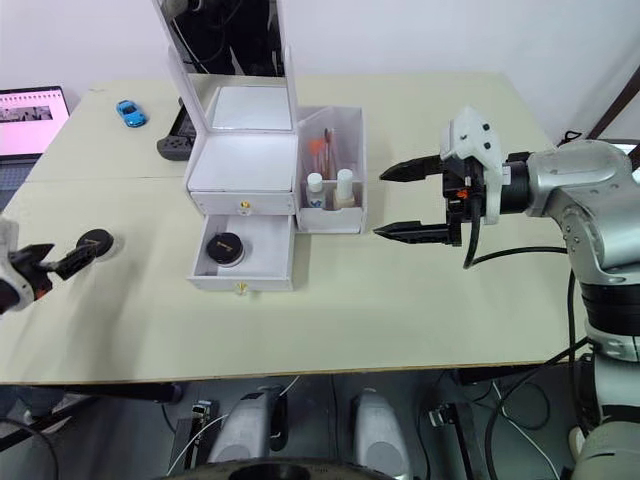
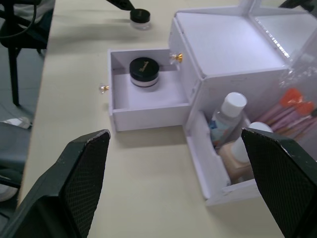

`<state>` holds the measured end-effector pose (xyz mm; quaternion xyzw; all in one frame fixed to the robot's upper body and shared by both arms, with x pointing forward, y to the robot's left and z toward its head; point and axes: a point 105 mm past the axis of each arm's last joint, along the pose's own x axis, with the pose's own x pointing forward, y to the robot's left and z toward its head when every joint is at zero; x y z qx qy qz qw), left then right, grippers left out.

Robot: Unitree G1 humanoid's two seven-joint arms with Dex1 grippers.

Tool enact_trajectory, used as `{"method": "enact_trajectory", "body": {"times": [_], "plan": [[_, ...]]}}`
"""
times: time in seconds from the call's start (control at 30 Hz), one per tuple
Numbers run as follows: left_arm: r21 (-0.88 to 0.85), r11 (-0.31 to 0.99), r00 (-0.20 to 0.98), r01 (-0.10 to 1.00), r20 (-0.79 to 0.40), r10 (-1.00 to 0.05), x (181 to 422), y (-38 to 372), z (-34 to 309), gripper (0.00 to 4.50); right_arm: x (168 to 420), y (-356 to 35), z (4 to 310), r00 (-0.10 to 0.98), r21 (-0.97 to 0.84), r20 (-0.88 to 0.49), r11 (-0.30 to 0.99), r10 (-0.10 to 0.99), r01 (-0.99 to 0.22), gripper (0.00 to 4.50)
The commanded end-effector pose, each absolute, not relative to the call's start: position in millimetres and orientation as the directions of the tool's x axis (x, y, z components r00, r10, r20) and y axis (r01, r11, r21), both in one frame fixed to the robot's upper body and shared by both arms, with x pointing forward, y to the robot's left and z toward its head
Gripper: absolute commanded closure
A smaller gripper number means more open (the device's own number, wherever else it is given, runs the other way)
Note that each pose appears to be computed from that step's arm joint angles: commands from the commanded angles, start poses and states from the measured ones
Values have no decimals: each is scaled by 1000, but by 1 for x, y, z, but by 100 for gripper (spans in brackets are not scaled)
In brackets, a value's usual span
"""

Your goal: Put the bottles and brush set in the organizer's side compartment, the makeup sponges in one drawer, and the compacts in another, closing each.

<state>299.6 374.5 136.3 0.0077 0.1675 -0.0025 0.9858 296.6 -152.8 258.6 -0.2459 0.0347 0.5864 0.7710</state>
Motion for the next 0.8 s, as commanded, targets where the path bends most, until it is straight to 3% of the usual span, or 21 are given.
{"method": "enact_trajectory", "body": {"times": [0.03,0.27,0.5,0.63,0.8], "plan": [[40,998,935,-46,-351,57,307,386,135,8,297,-165,269,363,-394,-344,218,866,-893,0],[36,999,927,-29,-374,40,333,381,120,8,300,-164,271,394,-385,-309,265,866,-884,0],[42,999,921,-22,-388,36,338,381,111,8,309,-166,272,447,-379,-301,325,842,-866,0],[45,998,921,-35,-385,49,340,383,111,181,310,-162,275,449,-383,-289,328,846,-864,0],[51,999,934,-18,-355,35,339,384,126,183,313,-160,278,455,-392,-287,331,843,-859,0]]}}
